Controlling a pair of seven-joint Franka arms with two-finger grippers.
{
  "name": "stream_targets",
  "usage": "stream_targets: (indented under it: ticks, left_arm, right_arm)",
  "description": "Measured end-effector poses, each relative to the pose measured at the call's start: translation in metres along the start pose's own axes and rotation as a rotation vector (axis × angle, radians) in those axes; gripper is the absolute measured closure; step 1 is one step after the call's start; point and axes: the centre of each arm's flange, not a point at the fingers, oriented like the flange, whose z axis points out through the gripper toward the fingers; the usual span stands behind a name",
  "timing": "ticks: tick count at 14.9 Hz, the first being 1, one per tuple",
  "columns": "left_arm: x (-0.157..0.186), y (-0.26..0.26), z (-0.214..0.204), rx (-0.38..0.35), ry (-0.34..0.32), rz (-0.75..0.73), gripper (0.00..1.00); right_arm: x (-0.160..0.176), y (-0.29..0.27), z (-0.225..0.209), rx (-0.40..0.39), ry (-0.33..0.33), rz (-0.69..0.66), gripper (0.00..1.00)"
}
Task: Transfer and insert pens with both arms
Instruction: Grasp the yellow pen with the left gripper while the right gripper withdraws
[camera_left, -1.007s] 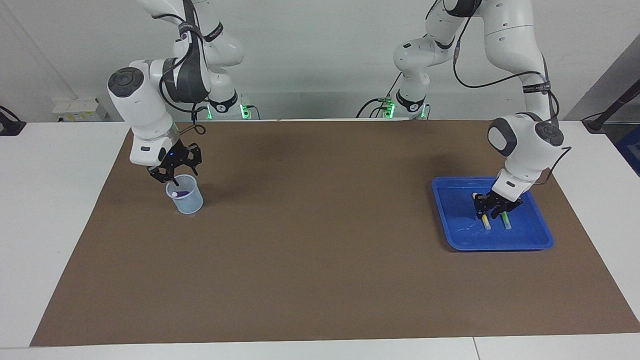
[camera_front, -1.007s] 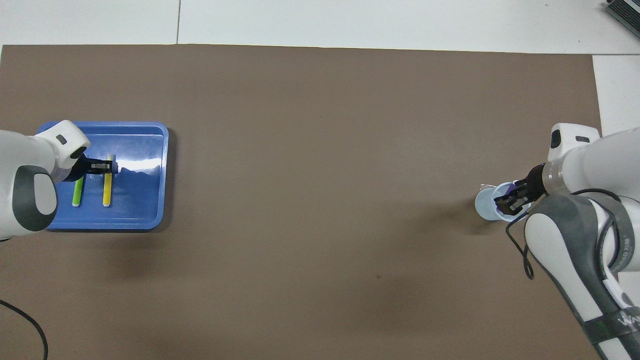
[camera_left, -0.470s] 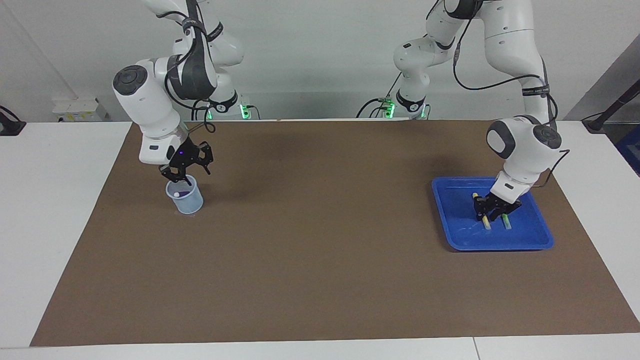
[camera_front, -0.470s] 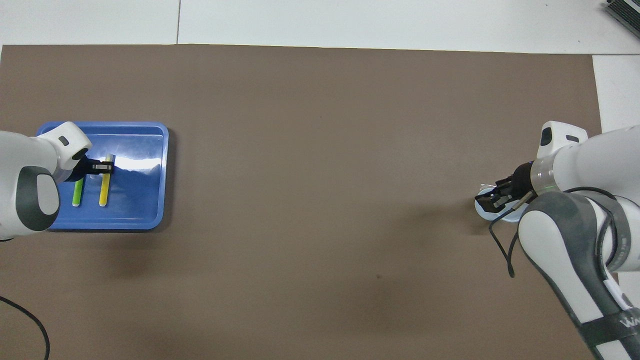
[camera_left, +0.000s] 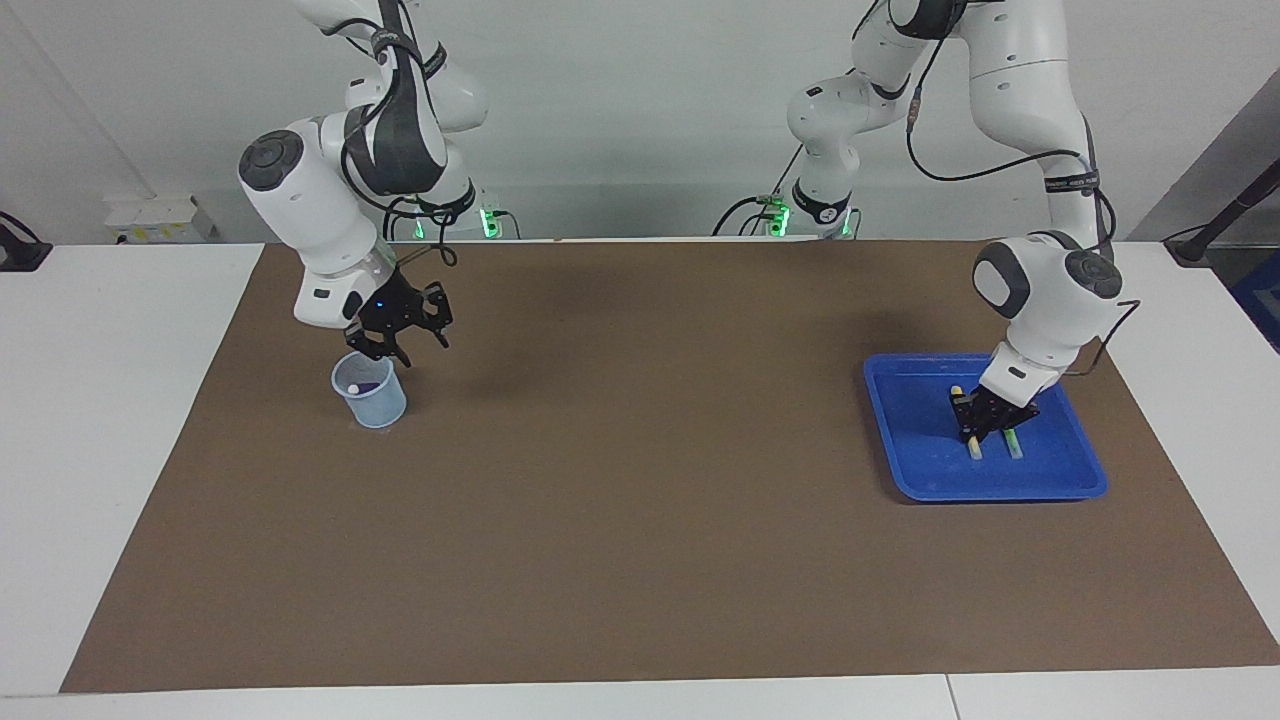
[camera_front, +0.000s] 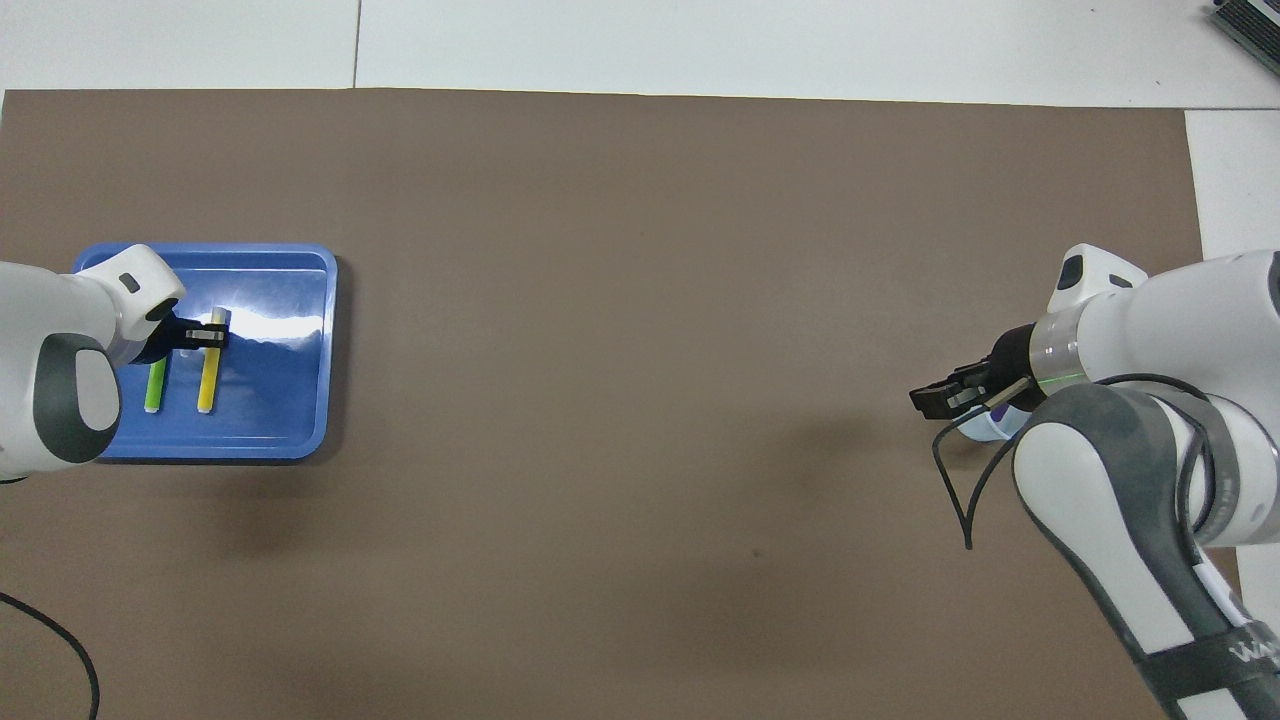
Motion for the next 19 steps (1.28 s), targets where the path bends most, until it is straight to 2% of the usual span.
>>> stream_targets:
  ticks: [2, 5, 13, 17, 19]
  left_arm:
    - [0.0, 0.0, -0.001, -0.002, -0.009, -0.016, 0.82]
    - [0.0, -0.002, -0.005, -0.019, -0.076, -0.031, 0.82]
    - [0.011, -0.001, -0.031, -0.036, -0.176, -0.147, 0.82]
    - [0.016, 0.012, -0.064, -0.047, -0.228, -0.298, 0.82]
    - [0.015, 0.026, -0.081, -0.114, -0.243, -0.43, 0.82]
  right_arm:
    - [0.002, -0.006, 0.001, 0.01, 0.002, 0.034, 0.3]
    - [0.003, -0.009, 0.001, 0.034, 0.01, 0.081, 0.3]
    - [0.01, -0.036, 0.005, 0.083, 0.012, 0.228, 0.3]
    - [0.013, -0.047, 0.005, 0.109, 0.019, 0.289, 0.3]
    - [0.013, -0.048, 0.005, 0.123, 0.022, 0.302, 0.3]
